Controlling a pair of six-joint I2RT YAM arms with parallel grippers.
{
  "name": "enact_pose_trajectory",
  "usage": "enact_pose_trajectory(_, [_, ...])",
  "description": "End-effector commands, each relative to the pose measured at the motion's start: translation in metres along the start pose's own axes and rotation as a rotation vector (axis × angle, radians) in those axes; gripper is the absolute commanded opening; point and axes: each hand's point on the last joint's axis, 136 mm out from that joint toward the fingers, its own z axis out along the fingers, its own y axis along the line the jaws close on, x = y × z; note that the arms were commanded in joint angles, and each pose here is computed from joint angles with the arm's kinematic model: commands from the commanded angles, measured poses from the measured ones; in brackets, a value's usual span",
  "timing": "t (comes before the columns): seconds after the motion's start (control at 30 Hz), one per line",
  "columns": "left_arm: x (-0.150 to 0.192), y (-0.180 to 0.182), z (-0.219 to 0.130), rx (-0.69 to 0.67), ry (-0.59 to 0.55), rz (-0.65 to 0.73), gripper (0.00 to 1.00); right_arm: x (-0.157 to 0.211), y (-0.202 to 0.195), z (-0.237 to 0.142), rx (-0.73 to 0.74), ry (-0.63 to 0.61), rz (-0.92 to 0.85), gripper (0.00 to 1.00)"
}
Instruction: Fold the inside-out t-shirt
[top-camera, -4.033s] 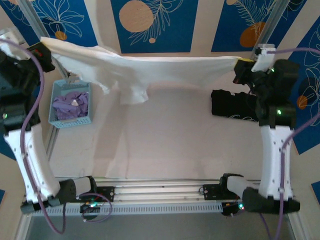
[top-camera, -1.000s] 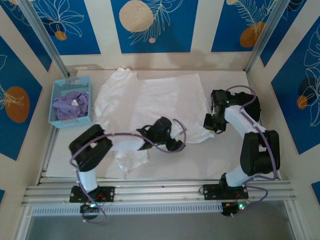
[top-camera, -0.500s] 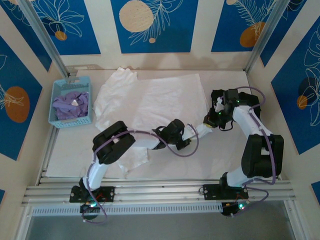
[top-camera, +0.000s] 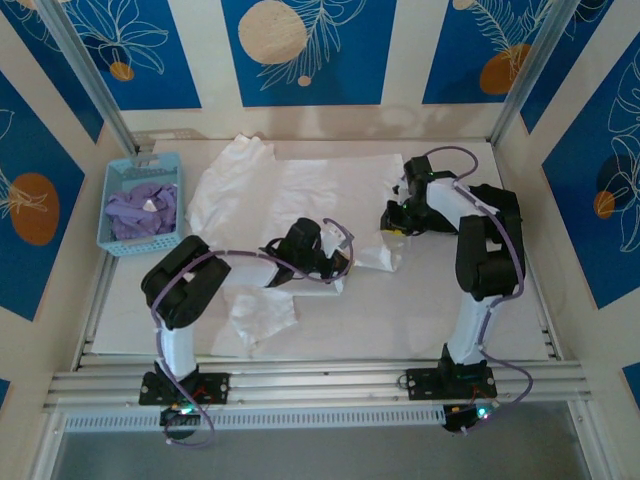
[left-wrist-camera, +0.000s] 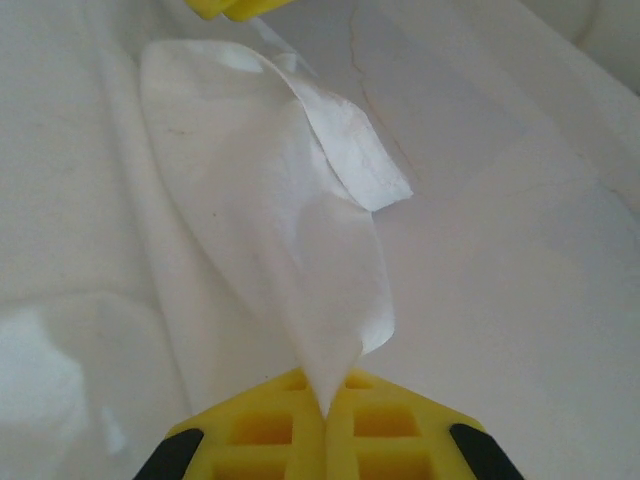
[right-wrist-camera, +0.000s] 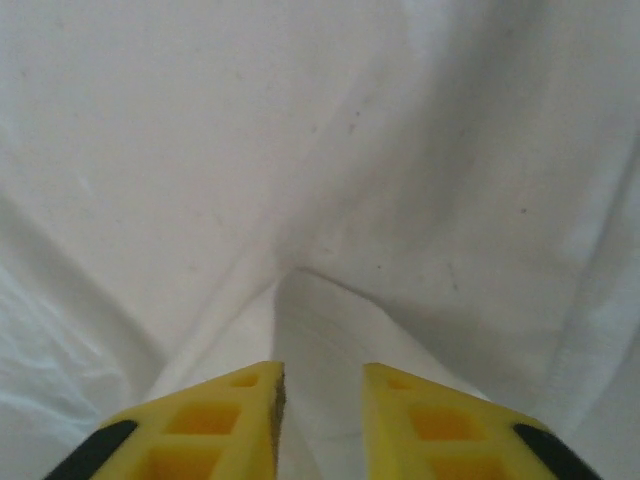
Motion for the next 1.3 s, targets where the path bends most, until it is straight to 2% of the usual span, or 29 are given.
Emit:
enact_pose_trajectory(0.0, [0.003,-0.009,0.004,0.072,0.003,-0.058,0.00,0.018,-0.011,-0.026,0.100,-0.042,-0.038,0.35])
enact_pose_trajectory(0.13, [0.004,-0.009,0.007,0.081,0.009,-0.069,0.00,0.050,-0.010,-0.026,0.129,-0.043,-0.069,0.41])
enact_pose_trajectory(0.27, [0.004,-0.009,0.006,0.082,0.011,-0.073,0.00,0.070,-0.006,-0.012,0.174,-0.028,-0.127,0.45])
enact_pose_trajectory(0.43, [0.005,-0.007,0.005,0.084,0.009,-0.077,0.00,0.065,-0.003,0.011,0.217,-0.009,-0.169,0.50])
enact_pose_trajectory(0.57, [0.004,-0.006,0.004,0.083,0.003,-0.080,0.00,0.055,-0.020,0.016,0.310,-0.019,-0.166,0.50])
enact_pose_trajectory(0.7, [0.004,-0.004,0.001,0.082,-0.001,-0.087,0.00,0.048,-0.043,0.004,0.405,-0.042,-0.140,0.45])
enact_pose_trajectory(0.87, [0.004,-0.002,0.000,0.076,0.003,-0.085,0.00,0.047,-0.054,-0.014,0.467,-0.072,-0.128,0.40])
enact_pose_trajectory(1.0, [0.004,-0.001,0.000,0.074,0.007,-0.083,0.00,0.048,-0.064,-0.020,0.519,-0.067,-0.114,0.31])
enact_pose_trajectory(1.13, [0.006,0.000,0.000,0.069,0.016,-0.082,0.00,0.049,-0.045,-0.024,0.437,-0.097,-0.121,0.27])
enact_pose_trajectory(1.27, [0.008,0.000,0.001,0.067,0.018,-0.083,0.00,0.058,-0.010,-0.020,0.259,-0.105,-0.153,0.37])
